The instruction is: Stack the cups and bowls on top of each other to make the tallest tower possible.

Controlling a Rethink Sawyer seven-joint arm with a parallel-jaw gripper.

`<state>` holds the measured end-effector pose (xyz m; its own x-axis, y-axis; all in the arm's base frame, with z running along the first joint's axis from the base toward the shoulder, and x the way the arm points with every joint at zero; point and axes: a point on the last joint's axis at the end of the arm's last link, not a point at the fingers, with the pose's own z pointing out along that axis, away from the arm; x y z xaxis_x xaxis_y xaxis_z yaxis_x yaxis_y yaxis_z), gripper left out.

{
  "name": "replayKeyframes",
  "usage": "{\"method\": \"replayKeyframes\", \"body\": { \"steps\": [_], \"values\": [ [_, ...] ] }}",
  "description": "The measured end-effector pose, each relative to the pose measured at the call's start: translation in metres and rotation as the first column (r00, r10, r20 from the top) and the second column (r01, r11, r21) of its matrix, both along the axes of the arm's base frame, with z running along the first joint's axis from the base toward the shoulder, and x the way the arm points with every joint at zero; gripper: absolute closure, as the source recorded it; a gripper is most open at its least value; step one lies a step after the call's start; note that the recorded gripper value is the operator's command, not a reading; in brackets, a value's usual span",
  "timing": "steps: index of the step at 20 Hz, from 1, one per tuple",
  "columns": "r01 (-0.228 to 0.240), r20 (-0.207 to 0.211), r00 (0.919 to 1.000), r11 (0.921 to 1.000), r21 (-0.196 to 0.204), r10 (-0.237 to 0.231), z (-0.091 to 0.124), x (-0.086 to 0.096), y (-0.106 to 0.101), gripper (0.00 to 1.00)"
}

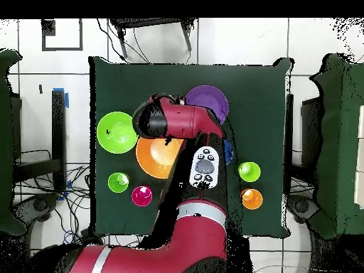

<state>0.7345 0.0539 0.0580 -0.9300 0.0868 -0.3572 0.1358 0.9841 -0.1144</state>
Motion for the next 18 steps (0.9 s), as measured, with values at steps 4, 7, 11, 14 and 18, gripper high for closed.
{"method": "replayKeyframes", "body": {
  "steps": [4, 7, 11, 14, 18],
  "values": [
    [0.014, 0.005, 0.9999, 0.9999, -0.001, -0.014, -0.005, 0.007, -0.012, 0.0],
    [0.02, 0.001, 0.9998, 0.9998, -0.005, -0.02, -0.015, 0.01, -0.023, 0.0],
    [0.017, -0.019, 0.9997, 0.9997, -0.015, -0.017, -0.034, 0.005, -0.036, 0.0],
    [0.01, -0.04, 0.9992, 0.9997, -0.024, -0.011, -0.05, -0.003, -0.045, 0.0],
    [-0.006, -0.053, 0.9986, 0.9993, -0.037, 0.004, -0.069, -0.013, -0.053, 0.0]
  ]
}}
